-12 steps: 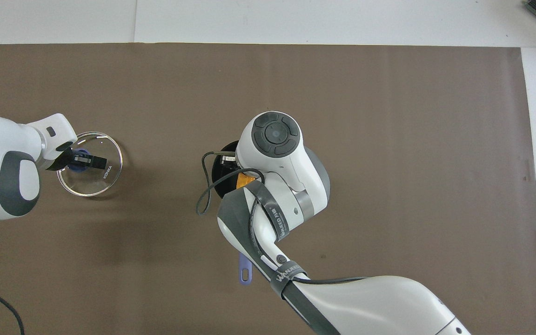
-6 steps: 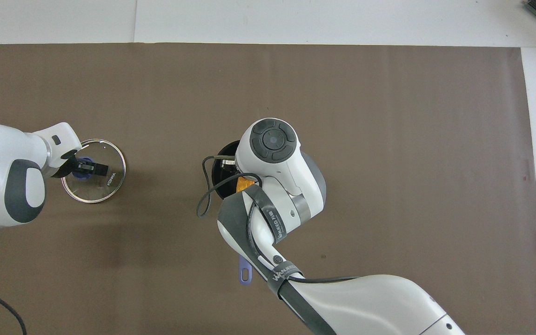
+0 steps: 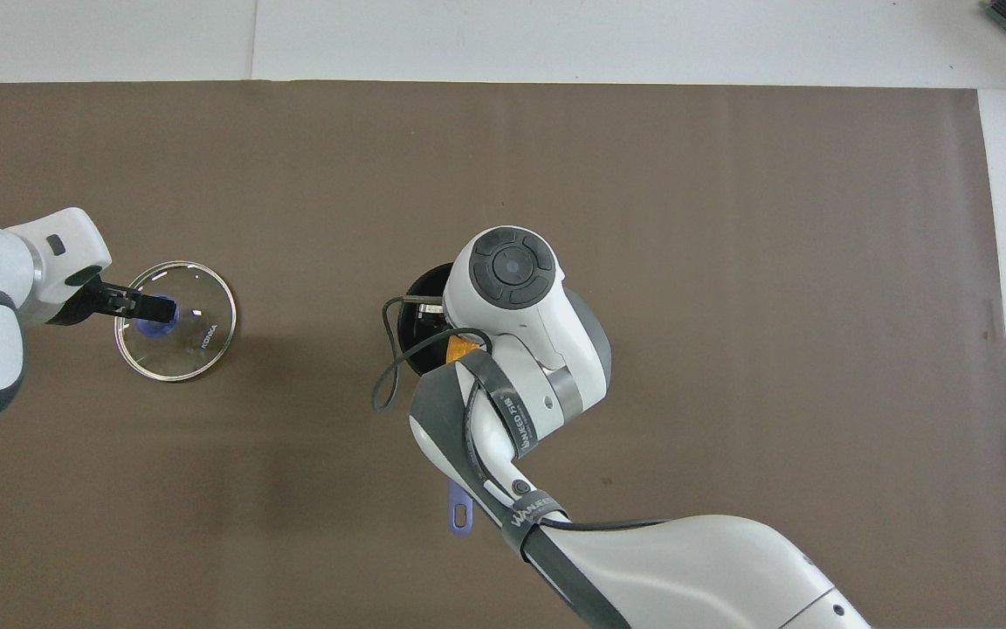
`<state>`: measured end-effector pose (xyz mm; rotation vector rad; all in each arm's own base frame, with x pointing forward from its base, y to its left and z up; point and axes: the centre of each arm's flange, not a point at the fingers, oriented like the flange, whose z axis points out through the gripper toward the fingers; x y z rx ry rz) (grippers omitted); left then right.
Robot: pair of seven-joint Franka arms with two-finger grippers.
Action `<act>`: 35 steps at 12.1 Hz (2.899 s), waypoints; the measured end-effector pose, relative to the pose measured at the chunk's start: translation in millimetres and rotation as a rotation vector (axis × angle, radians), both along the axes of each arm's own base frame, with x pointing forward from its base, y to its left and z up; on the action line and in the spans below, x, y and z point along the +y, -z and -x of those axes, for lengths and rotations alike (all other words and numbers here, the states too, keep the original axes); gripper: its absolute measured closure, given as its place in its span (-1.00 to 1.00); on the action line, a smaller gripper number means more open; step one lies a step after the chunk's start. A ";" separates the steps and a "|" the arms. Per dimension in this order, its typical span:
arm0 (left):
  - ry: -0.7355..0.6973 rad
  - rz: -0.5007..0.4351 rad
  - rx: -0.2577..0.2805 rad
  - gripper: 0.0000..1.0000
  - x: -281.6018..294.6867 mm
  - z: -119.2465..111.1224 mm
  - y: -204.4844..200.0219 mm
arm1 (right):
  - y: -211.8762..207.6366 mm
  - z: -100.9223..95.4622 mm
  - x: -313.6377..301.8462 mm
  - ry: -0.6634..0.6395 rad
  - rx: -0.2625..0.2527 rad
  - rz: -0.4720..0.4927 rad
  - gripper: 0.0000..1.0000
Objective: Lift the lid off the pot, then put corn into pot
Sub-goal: 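Lower the corn into the pot with the right gripper while the left sets lid down, then open the right gripper and withdraw it from the pot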
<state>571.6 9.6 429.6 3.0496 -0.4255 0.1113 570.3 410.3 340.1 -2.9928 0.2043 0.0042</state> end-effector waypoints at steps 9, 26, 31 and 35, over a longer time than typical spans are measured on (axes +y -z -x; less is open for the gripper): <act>-0.004 -0.071 0.030 -1.00 -32.5 40.3 -243.0 | 3.5 1.6 -0.3 0.000 -0.001 0.000 -0.37; -0.008 -0.054 0.050 -1.00 -55.4 46.0 -274.3 | -193.1 -14.0 -168.0 0.000 -0.038 0.068 -1.00; -0.053 -0.040 0.043 -1.00 -55.7 48.2 -279.7 | -252.3 -3.8 -296.7 -0.069 0.001 0.077 -1.00; -0.059 -0.039 0.042 -1.00 -55.7 49.4 -281.0 | -285.0 19.4 -361.8 -0.073 0.041 0.073 -1.00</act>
